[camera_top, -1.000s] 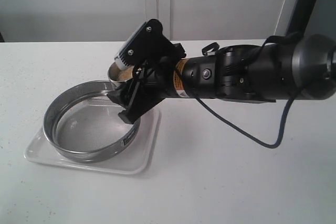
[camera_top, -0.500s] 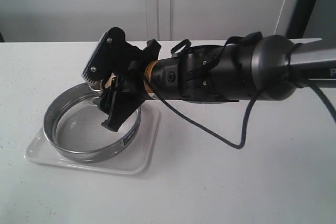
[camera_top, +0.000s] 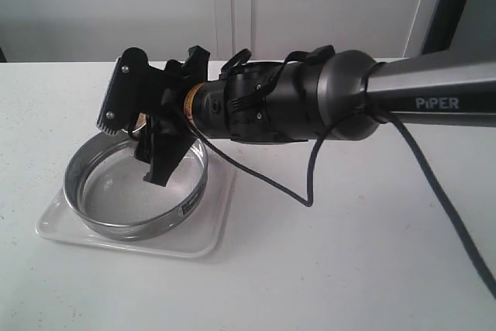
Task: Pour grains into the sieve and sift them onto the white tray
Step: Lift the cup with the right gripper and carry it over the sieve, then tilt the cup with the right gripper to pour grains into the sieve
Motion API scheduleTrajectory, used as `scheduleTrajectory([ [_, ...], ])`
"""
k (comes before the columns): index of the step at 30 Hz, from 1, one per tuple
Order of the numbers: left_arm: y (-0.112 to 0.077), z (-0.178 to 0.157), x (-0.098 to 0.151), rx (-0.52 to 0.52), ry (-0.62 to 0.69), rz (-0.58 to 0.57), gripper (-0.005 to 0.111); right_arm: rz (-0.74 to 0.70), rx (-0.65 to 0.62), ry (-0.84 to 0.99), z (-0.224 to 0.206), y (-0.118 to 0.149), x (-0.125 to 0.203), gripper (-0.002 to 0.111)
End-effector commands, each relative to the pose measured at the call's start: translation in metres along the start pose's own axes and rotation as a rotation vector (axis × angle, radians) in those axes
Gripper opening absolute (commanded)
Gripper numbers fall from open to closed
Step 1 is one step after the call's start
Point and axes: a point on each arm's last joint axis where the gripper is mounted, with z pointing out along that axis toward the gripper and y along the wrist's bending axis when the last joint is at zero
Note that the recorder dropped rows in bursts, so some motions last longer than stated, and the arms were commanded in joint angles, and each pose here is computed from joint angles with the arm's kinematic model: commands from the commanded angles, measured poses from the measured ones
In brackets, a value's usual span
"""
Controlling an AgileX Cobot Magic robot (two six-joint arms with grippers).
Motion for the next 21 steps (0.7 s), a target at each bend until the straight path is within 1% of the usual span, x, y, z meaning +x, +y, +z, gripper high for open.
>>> scheduleTrajectory([
  [1, -0.001, 0.000, 0.001, 0.008, 0.003, -0.003, 0.000, -0.111, 0.035, 0.020, 0.004, -0.008, -0.005, 0.000],
  [5, -0.001, 0.000, 0.001, 0.008, 0.003, -0.003, 0.000, -0.194, 0.040, 0.035, 0.010, -0.009, -0.004, 0.000],
  [7, -0.001, 0.000, 0.001, 0.008, 0.003, -0.003, 0.000, -0.254, 0.033, 0.039, 0.014, -0.007, -0.002, 0.000],
  [12, -0.001, 0.000, 0.001, 0.008, 0.003, -0.003, 0.000, -0.342, 0.009, 0.053, 0.027, -0.001, 0.005, 0.000],
  [13, -0.001, 0.000, 0.001, 0.008, 0.003, -0.003, 0.000, -0.390, 0.003, 0.054, 0.028, 0.000, 0.006, 0.000],
  [17, -0.001, 0.000, 0.001, 0.008, 0.003, -0.003, 0.000, -0.490, 0.001, 0.055, 0.028, 0.000, 0.006, 0.000],
  [21, -0.001, 0.000, 0.001, 0.008, 0.003, -0.003, 0.000, -0.543, 0.000, 0.061, 0.028, 0.000, 0.007, 0.000],
])
